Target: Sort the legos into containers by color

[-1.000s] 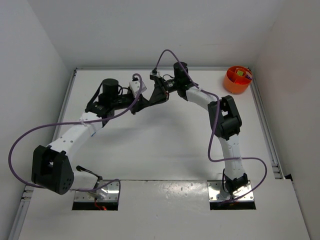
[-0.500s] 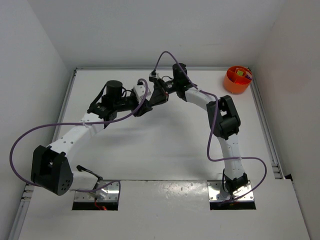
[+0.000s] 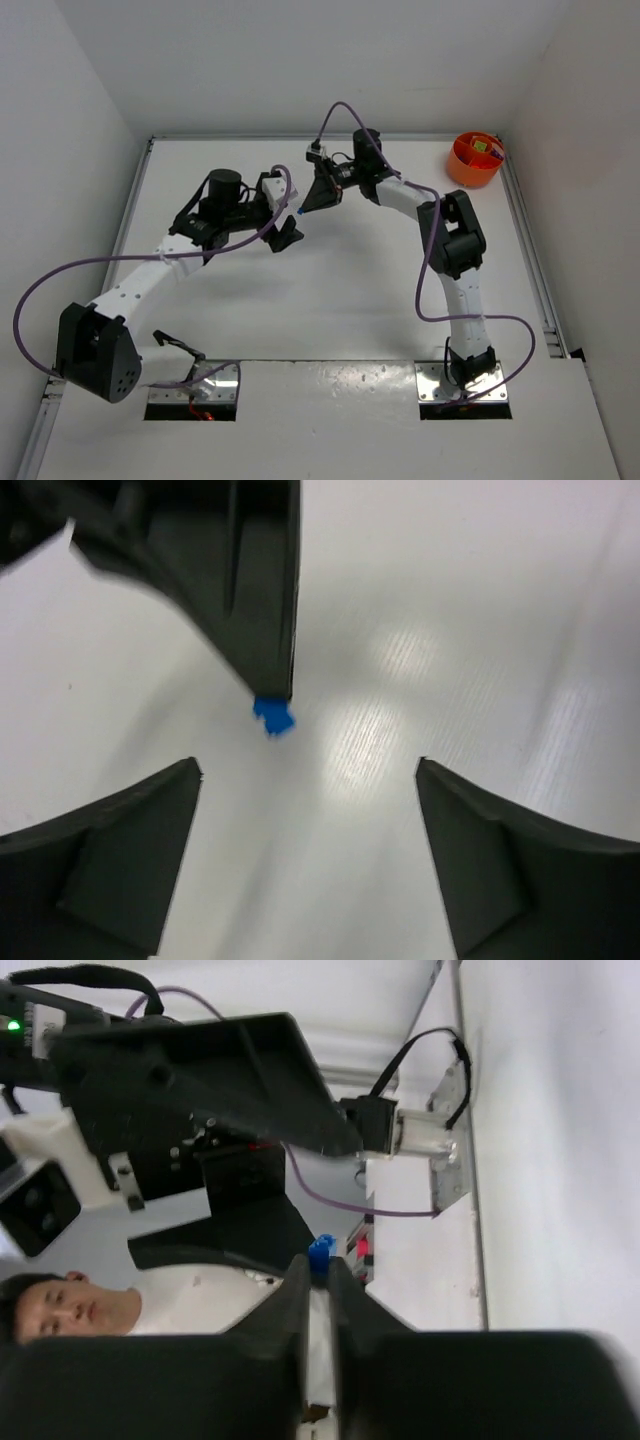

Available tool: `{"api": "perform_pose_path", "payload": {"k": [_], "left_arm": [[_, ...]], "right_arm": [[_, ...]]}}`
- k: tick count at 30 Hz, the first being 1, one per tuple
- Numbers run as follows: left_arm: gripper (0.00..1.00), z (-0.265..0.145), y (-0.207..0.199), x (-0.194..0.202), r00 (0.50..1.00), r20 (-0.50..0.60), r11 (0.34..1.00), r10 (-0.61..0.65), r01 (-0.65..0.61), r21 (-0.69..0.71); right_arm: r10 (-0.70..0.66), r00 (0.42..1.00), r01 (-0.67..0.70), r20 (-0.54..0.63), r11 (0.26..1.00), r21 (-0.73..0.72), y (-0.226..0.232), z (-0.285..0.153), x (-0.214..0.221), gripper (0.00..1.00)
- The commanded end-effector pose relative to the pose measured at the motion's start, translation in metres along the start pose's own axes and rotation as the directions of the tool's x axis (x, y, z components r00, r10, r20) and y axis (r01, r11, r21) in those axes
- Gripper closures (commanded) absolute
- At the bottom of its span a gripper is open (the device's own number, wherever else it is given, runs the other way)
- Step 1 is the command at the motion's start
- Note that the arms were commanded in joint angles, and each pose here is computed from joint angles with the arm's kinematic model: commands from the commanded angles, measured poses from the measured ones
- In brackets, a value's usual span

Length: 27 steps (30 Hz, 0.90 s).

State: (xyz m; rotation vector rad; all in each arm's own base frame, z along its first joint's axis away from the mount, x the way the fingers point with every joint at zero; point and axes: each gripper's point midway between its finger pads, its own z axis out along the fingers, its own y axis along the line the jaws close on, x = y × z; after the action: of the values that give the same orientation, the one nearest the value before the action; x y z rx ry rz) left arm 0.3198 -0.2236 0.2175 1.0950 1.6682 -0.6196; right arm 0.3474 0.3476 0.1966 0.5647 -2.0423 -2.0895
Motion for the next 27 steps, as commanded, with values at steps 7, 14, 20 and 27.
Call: {"api": "perform_pose_path", "payload": {"k": [7, 14, 20, 27], "left_arm": [[0.0, -0.019, 0.03, 0.012, 0.976, -0.086, 0.963, -0.2, 0.18, -0.202], [0.0, -0.009, 0.04, 0.015, 0.944, -0.118, 0.942, -0.309, 0.286, -0.177], [0.0, -0.001, 0.047, 0.013, 0.941, -0.115, 0.939, -0.318, 0.295, -0.179], [0.0, -0.001, 0.064, 0.015, 0.921, -0.104, 0.9, -0.375, 0.335, -0.278]], "right_arm": [[-0.228, 0.932, 0.191, 0.282, 0.969, 0.155, 0.04, -0.096, -0.023, 1.0], [-0.367, 0.825, 0.097, 0.43, 0.841, 0.532, 0.033, -0.165, -0.036, 1.0], [-0.539, 0.739, -0.06, 0.405, 0.547, 0.835, 0.021, -0.264, -0.042, 1.0], [-0.653, 0.683, -0.236, 0.327, 0.227, 0.945, 0.018, -0.373, -0.05, 1.0]]}}
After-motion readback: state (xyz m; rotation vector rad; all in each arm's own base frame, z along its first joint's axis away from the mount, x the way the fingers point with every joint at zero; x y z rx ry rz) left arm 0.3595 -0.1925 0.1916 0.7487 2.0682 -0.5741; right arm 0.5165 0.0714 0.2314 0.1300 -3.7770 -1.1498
